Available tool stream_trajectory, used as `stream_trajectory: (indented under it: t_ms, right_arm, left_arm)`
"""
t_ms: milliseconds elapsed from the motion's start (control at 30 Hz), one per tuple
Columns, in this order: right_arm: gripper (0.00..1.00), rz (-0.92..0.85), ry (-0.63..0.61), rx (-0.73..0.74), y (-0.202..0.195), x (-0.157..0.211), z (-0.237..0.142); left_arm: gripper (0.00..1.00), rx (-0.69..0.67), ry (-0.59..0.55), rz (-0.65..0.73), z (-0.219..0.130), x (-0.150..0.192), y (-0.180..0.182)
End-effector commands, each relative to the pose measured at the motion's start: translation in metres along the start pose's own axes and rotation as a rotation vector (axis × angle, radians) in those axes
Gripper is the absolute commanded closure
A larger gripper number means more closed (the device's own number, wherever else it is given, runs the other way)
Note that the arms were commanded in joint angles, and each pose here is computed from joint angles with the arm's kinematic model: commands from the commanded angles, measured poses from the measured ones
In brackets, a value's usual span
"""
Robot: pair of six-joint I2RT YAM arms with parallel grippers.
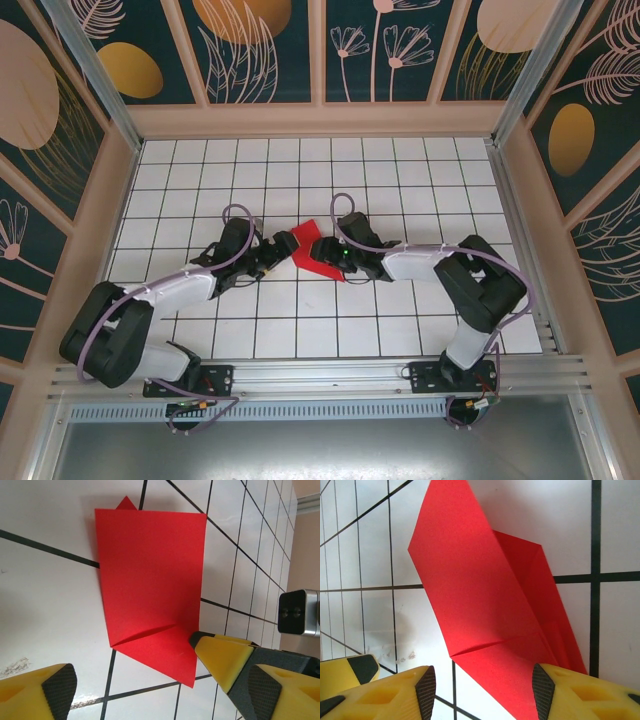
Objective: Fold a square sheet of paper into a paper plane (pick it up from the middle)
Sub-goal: Fold the wing for the fifth time at the center of the table.
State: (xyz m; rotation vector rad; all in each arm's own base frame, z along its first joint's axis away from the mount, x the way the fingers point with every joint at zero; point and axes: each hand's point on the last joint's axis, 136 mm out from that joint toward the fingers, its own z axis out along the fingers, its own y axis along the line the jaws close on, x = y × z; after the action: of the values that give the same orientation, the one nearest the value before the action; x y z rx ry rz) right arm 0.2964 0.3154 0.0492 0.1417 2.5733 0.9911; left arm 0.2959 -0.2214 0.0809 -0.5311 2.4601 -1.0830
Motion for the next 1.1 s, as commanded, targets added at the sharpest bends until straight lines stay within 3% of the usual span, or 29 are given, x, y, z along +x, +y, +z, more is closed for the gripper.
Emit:
stream_trajectory:
  t_ms: [0,400,833,1067]
  right_arm:
    - [0.45,0.017,0.006,-0.021,-0.001,-0.001,0.005]
    - [0.45,0.124,0.038,-0.082,-0.023,0.01,0.001]
    - [0.46,0.163,0.052,-0.117,-0.033,0.012,-0.007]
    - [0.45,0.161,0.057,-0.137,-0.032,0.01,-0.009]
  left_arm:
    - [0.13,0.026,0.018,-0.067,0.005,0.003,-0.002]
    - [0.25,-0.004,0.104,-0.13,0.029,0.022,0.0]
    - [0.54,-0.009,0.142,-0.137,0.051,0.025,-0.007]
    - [0.6,0.011,0.155,-0.14,0.056,0.026,-0.009]
